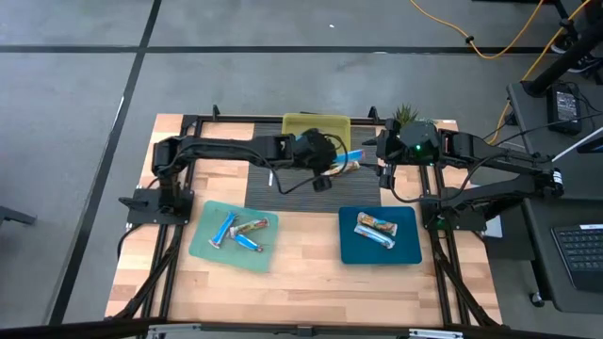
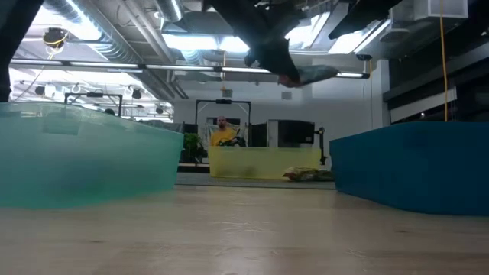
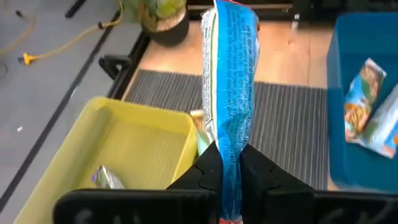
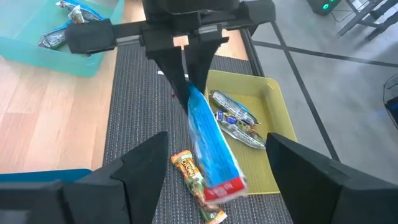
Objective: Pick and place Granola Bars by type
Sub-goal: Put the red granola bar into the green bin
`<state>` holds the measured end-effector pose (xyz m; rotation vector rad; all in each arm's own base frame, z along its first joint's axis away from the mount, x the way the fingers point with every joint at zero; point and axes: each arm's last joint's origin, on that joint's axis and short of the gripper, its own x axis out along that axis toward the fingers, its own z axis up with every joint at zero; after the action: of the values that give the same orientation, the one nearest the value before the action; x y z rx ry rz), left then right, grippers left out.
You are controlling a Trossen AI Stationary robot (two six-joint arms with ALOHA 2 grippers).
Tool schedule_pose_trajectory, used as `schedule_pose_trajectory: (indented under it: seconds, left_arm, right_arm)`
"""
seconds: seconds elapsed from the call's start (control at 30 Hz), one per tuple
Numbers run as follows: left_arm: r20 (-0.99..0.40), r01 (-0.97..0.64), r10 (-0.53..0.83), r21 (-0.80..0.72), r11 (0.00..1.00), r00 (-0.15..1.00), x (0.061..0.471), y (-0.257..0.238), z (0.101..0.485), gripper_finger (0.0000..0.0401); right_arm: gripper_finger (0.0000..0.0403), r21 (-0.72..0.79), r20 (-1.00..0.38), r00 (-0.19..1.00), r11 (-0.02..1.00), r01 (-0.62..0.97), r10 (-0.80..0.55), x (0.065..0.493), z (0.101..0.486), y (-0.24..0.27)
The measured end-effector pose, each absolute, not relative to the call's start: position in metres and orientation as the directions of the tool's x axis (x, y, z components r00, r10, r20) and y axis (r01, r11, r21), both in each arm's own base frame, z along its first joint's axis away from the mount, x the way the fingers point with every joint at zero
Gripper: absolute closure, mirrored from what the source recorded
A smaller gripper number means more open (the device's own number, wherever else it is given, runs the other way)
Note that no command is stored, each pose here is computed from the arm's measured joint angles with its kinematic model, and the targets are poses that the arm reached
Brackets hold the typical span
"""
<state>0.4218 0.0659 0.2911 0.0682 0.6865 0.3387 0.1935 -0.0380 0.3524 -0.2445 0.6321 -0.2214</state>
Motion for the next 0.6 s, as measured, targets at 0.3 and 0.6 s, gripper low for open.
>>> schedule_pose_trajectory:
  seconds: [0.3,0.6]
  left_arm:
    - [-0.749,-0.265,0.278,0.141,0.954,0.601,0.371,0.040,0.324,0.0380]
    - [-0.769,-0.231,0.196,0.064,0.971,0.609,0.299,-0.001,0.379,0.0383]
  right_arm:
    - [0.0131,-0.291,-0.553,0.785,0.948,0.131,-0.278,0.194,0.353,-0.038]
    - [0.0131,-0.297,-0.475,0.824,0.937,0.181,-0.310,0.197,0.360,-0.044]
